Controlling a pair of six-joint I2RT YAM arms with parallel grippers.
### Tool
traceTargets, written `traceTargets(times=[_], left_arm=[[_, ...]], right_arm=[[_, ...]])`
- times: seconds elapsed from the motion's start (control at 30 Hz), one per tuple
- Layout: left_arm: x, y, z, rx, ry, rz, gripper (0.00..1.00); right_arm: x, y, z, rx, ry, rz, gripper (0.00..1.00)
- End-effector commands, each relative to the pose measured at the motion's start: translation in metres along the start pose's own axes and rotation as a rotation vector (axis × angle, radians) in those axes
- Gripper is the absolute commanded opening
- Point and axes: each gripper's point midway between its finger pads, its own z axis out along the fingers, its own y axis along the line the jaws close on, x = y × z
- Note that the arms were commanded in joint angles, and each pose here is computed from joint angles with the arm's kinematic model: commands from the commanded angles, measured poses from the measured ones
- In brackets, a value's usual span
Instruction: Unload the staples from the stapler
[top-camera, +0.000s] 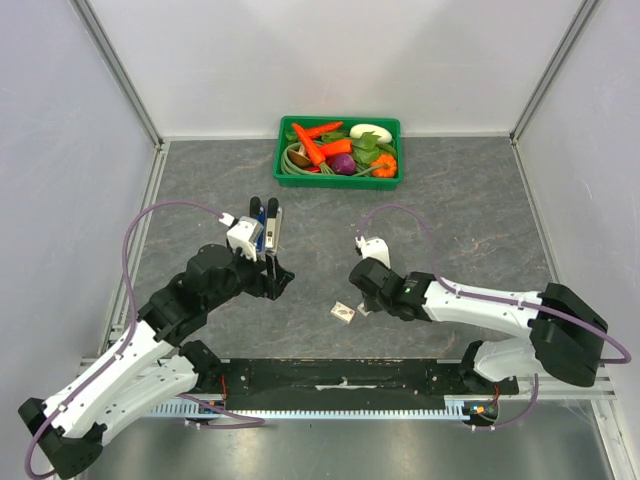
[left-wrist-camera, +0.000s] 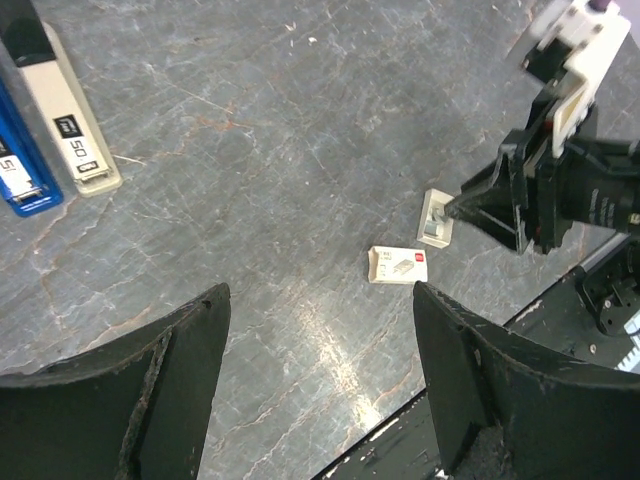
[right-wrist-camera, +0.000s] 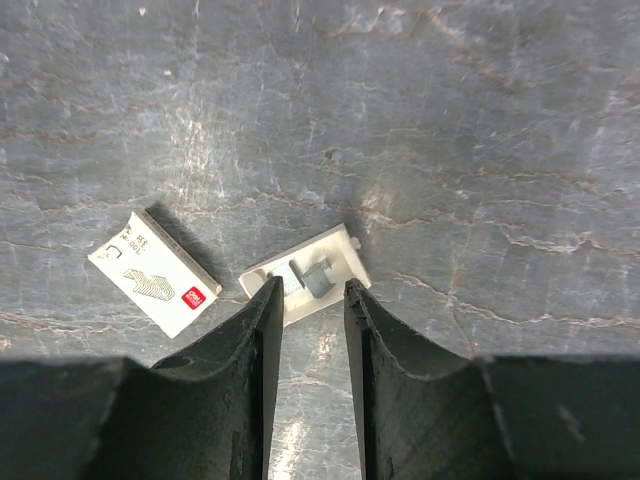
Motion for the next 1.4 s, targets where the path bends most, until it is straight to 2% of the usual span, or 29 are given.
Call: traceTargets(times=[0.0,0.17,0.67,1.07,1.37], left_arm=[[0.004,-0.015,0.012,0.075,0.024,-0.025,0.8],[0.015,-0.02,0.026,0.098,0.074,-0.048,0.79],[0.065,-0.02,0.071,0.109,0.201,-0.145,0.76],[0.073,-0.025,0.088,0.128,0.228,-0.16,0.76],[0.081,-0.022,0.095,0.12,0.24,-0.157,0.76]], right_arm=[[-0.025,-0.012,-0.012,0.029,-0.067,0.02,0.38],[-0.023,-0.027,-0.007,0.043,-0.052,0.027,0.38],[-0.008,-0.018,0.017,-0.086,0.048,-0.001,0.28],[0.006,-0.016,0.024,-0.104,0.087,-0.005,0.27],[0.011,-0.018,0.024,-0.103,0.094,0.001,0.21]])
